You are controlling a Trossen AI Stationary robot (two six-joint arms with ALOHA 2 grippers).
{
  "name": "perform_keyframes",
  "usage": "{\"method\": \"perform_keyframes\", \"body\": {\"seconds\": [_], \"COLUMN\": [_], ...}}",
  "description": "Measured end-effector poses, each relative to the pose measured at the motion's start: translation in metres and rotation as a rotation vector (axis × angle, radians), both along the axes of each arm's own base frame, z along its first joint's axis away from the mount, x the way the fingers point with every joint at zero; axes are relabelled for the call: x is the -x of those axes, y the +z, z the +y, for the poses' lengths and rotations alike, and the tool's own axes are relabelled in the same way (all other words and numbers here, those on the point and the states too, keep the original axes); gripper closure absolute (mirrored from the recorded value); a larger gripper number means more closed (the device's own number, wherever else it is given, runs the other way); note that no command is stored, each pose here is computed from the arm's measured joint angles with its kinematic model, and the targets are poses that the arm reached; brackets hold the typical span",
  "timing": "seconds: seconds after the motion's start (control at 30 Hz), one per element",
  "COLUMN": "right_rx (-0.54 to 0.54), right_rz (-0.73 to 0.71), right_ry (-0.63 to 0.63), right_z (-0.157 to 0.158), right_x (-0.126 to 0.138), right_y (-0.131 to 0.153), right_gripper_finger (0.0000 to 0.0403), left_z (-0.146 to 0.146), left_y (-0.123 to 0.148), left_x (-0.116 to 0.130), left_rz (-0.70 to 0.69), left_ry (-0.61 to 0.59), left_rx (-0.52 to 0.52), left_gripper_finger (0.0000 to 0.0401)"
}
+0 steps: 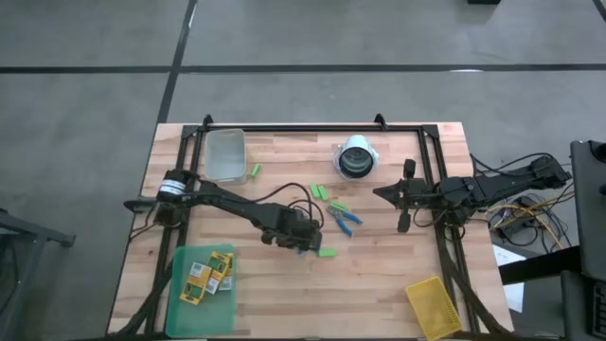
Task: Pick & Place School Supplies
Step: Put the blue puncher hole into the gray bin
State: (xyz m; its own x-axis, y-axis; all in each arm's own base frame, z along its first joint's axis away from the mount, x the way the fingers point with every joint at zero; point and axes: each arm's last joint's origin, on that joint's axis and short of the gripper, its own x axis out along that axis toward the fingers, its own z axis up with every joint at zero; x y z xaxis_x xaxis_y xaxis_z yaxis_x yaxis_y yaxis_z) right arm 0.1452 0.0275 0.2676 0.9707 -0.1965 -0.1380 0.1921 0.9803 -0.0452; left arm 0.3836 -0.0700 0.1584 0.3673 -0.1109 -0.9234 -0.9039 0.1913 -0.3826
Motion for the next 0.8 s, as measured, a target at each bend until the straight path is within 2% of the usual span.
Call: {"method": "perform_keyframes", "body": {"seconds": [0.13, 0.43, 0.8], "right_rx": [0.001, 0.001, 0.002], "right_rz": [0.001, 0.001, 0.002], "right_ry": [0.0, 0.0, 0.0], "right_z": [0.0, 0.0, 0.0], "right_x": [0.0, 0.0, 0.0], "right_y": [-0.0001, -0.0001, -0.0002], "right_gripper_finger": [0.0394, 0.0394, 0.0394], "left_z": [0.0004, 0.0008, 0.0018], "left_y": [-0.0004, -0.0017, 0.0038], "left_x": [0.0007, 0.0029, 0.0008], "left_rz": [0.007, 0.029, 0.005], "left_ry": [0.0, -0.001, -0.015], "left_rx": [-0.001, -0.006, -0.011], "left_gripper_finger": [0.0246, 0.0359, 0.0359]}}
